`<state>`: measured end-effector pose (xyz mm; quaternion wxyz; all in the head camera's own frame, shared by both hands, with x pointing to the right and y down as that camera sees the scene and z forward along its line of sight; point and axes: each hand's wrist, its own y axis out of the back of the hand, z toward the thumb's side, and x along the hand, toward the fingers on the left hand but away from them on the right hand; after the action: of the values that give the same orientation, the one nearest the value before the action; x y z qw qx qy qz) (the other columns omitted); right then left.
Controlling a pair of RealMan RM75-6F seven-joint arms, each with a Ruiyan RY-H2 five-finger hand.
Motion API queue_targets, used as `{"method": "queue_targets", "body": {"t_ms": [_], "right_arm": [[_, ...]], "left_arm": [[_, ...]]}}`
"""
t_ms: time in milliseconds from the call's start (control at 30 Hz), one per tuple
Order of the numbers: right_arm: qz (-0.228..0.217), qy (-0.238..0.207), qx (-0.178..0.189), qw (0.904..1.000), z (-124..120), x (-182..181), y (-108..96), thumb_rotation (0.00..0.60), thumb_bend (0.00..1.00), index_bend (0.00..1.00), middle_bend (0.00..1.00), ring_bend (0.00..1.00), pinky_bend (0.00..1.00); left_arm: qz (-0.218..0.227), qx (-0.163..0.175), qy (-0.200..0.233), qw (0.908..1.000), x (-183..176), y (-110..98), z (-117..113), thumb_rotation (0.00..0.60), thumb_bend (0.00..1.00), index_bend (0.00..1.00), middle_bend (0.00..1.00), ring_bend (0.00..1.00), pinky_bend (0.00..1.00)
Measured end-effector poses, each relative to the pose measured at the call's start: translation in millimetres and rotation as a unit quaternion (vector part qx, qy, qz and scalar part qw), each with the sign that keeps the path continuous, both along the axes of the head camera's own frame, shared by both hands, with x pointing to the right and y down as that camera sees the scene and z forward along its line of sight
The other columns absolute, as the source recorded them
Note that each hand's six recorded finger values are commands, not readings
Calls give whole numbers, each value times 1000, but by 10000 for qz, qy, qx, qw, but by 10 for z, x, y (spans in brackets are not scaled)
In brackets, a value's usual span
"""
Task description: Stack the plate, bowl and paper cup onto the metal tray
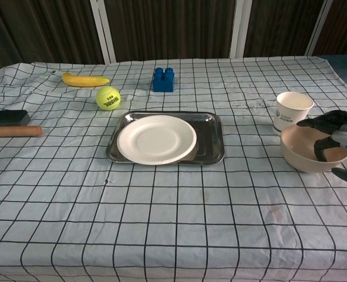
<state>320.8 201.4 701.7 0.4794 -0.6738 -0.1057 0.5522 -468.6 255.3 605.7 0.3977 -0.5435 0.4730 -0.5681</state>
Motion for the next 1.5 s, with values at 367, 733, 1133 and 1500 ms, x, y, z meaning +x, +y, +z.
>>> {"method": "queue_targets", "body": {"t_ms": [367, 733, 1133, 1500], "right_arm": [[74, -221, 359, 9991, -35, -16, -49, 600, 425, 647, 28, 0, 0], [35, -688, 870, 9938, -272, -258, -175, 600, 424, 661, 46, 0, 0], [-247, -1144, 1441, 9826, -446, -790, -450, 600, 424, 663, 68, 0, 0], [-367, -1384, 1777, 9736, -199, -1930, -750, 600, 423, 660, 70, 0, 0]], "left_arm": [[-5, -25, -24, 10000, -16, -7, 13, 600, 302, 0, 0, 0, 0], [-44, 11, 35, 10000, -31, -14, -2, 600, 304, 0, 0, 0, 0], [-60, 4, 15, 10000, -31, -19, 7, 600, 305, 0, 0, 0, 0], [-60, -54, -10, 10000, -30, -22, 36, 600, 303, 0, 0, 0, 0]]}}
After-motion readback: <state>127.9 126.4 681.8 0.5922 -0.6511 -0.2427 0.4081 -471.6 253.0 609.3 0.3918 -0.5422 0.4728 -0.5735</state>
